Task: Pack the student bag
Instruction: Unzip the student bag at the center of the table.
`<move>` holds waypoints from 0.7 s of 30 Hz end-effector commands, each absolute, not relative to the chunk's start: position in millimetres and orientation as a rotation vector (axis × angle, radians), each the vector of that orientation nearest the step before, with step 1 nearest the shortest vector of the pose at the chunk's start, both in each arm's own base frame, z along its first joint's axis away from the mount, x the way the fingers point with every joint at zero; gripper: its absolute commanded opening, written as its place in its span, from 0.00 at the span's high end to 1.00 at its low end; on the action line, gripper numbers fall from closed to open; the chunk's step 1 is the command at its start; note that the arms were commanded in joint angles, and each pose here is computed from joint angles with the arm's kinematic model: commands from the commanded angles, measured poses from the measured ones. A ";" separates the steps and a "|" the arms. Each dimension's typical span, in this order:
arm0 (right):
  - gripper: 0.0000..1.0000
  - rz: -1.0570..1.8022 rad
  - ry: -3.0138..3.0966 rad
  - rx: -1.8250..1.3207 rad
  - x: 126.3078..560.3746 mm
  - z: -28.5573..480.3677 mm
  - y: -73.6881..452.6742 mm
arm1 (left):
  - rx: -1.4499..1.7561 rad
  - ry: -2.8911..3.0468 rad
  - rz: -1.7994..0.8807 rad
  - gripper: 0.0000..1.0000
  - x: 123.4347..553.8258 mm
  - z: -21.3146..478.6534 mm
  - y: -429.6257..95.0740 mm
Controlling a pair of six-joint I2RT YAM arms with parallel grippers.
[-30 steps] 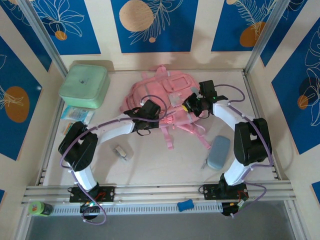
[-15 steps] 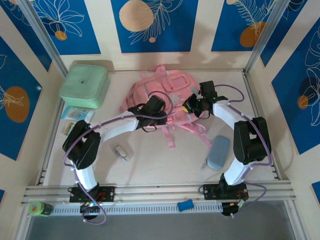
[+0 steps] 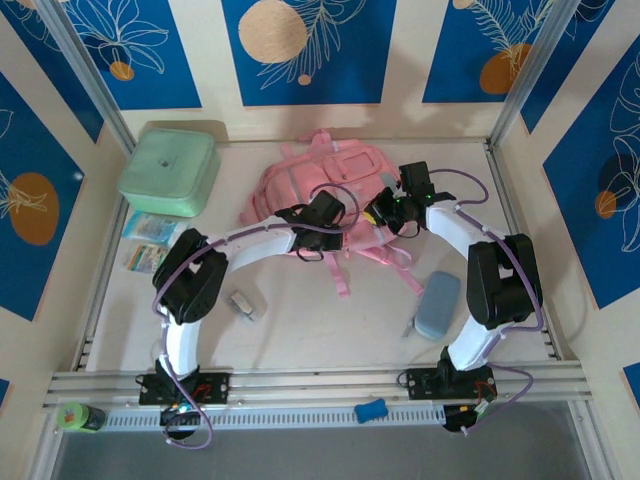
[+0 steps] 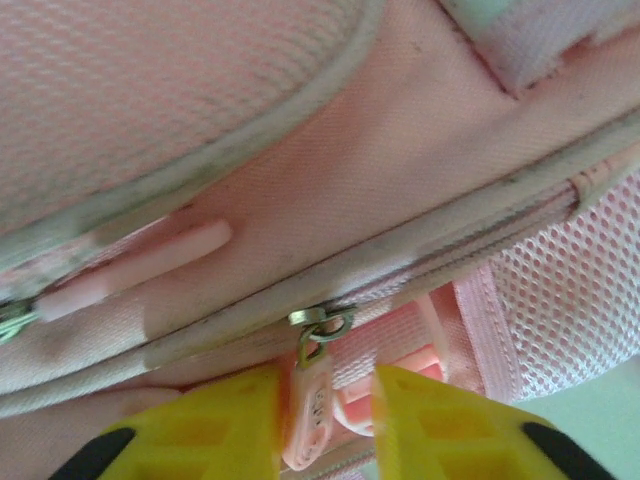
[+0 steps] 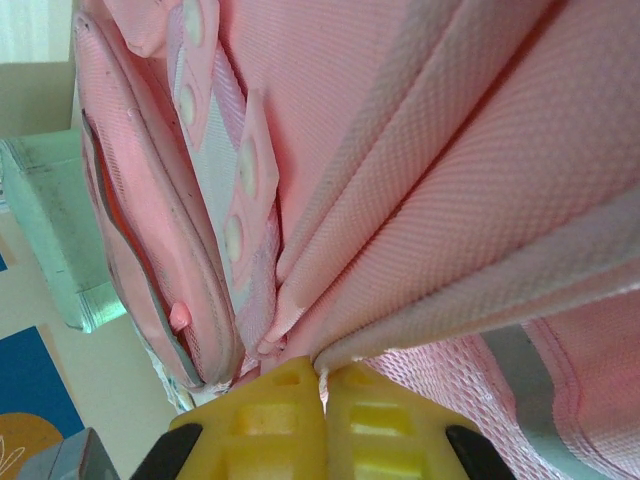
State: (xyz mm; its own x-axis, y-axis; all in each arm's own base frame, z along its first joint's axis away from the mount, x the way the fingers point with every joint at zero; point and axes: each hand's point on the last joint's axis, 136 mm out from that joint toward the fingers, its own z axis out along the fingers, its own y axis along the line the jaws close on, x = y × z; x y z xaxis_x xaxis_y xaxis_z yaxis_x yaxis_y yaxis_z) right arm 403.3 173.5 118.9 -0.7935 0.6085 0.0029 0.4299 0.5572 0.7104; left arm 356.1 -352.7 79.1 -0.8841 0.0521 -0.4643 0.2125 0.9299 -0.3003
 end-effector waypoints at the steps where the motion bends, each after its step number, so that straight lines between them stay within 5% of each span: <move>1: 1.00 1.156 2.550 0.808 402.0 126.1 188.3 | 0.213 2.633 -0.493 0.77 361.5 75.6 -362.6; 10: 1.00 1.126 2.553 0.796 401.6 125.6 180.6 | 0.223 2.581 -0.421 1.00 363.2 93.6 -343.5; 21: 1.00 1.085 2.527 0.782 432.3 132.8 154.5 | 0.349 2.609 -0.510 1.00 314.2 103.8 -349.5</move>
State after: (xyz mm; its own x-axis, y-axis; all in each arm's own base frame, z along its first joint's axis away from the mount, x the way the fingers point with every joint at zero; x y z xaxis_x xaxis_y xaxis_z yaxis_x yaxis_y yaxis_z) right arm 410.5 165.5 120.7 -0.8128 0.5819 0.0272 0.4227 0.5570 0.7149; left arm 346.9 -340.6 98.2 -0.8482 0.0999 -0.5201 0.2715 0.9253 -0.2649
